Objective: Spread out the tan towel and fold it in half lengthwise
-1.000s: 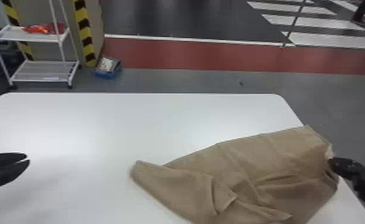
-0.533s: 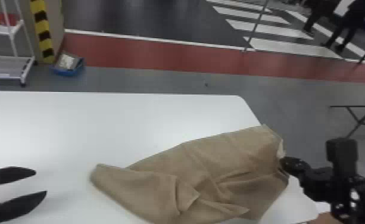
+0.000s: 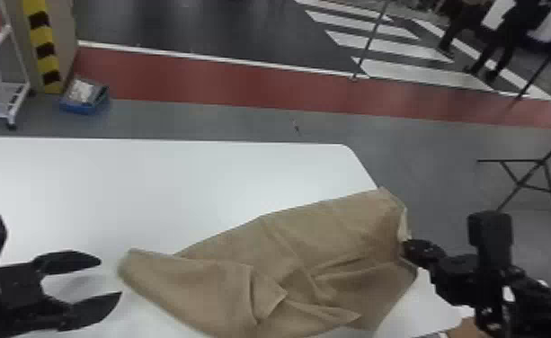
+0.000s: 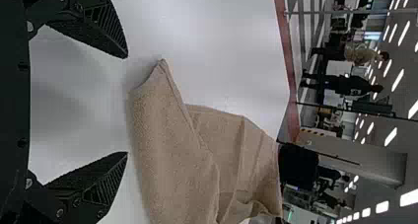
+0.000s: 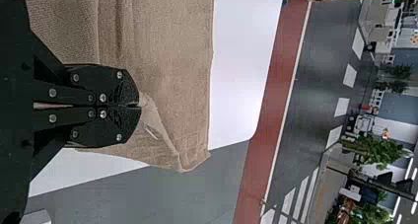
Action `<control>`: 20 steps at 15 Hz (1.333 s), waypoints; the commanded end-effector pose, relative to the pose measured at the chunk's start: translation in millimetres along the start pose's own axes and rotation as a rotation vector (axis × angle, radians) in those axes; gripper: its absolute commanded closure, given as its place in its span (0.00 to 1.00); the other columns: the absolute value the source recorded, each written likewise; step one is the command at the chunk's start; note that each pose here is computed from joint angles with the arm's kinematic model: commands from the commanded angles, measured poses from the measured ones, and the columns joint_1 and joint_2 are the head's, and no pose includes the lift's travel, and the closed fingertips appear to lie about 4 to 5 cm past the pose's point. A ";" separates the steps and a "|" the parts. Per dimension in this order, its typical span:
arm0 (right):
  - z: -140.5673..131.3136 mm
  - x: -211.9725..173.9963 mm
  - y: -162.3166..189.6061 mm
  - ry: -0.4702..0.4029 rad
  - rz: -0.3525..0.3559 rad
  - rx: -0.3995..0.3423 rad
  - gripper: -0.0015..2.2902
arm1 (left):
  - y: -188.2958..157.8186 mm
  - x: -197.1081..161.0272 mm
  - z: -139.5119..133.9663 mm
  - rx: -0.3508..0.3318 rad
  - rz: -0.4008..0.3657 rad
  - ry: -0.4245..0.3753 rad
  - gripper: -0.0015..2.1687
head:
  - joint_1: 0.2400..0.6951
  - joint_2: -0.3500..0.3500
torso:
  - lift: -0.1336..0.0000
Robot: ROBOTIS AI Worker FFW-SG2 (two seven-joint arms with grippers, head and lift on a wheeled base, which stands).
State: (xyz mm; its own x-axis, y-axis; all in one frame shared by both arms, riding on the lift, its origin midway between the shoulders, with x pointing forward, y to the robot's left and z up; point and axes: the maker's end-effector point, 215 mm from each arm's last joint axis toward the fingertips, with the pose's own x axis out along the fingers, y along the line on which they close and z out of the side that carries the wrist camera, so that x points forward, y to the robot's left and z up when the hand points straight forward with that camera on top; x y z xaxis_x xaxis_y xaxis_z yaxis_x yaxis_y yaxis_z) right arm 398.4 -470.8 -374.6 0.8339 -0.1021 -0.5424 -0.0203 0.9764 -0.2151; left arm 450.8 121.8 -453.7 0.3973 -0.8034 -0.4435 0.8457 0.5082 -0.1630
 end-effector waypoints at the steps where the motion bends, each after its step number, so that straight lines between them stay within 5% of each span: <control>1: -1.3 0.0 0.8 0.002 0.000 0.001 0.72 | -0.8 16.8 1.2 0.012 -0.005 0.017 0.10 | 1.00 0.00 | 0.08; 5: -1.8 -0.8 -0.7 0.001 -0.003 0.002 0.72 | 0.3 28.3 -13.3 0.003 0.000 0.049 0.13 | 1.00 0.00 | 0.08; 8: -2.2 -0.2 0.0 -0.001 -0.001 0.003 0.72 | -1.9 30.2 -6.1 0.019 -0.006 0.027 0.34 | 1.00 0.00 | 0.08; 9: -2.2 0.0 -0.3 -0.002 -0.003 0.002 0.72 | -3.2 29.0 -2.6 0.020 -0.016 0.016 0.34 | 1.00 0.00 | 0.08; 11: -3.5 0.2 -2.2 -0.001 -0.005 0.001 0.72 | -6.4 27.1 1.4 0.034 -0.032 0.001 0.69 | 1.00 0.00 | 0.08; 13: -3.9 -0.1 -3.4 -0.001 -0.008 0.002 0.72 | -10.1 23.0 10.0 0.026 -0.055 -0.032 0.88 | 1.00 0.00 | 0.08; 16: -3.9 0.4 -2.0 -0.003 -0.005 0.005 0.72 | -9.4 6.6 28.9 0.019 -0.091 -0.101 0.99 | 1.00 0.00 | 0.08; 20: 6.7 2.2 16.0 -0.022 0.021 -0.005 0.72 | 69.3 -47.8 53.2 0.112 -0.006 -0.120 0.99 | 1.00 0.00 | 0.08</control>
State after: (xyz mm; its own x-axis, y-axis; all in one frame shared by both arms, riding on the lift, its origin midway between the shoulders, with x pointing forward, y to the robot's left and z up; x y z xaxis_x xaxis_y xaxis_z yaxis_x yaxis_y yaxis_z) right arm 399.9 -464.4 -376.4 0.8402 -0.0910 -0.5346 -0.0263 0.9778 -0.2077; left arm 485.8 146.8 -406.4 0.3873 -0.8611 -0.3294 0.8884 0.4441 -0.1163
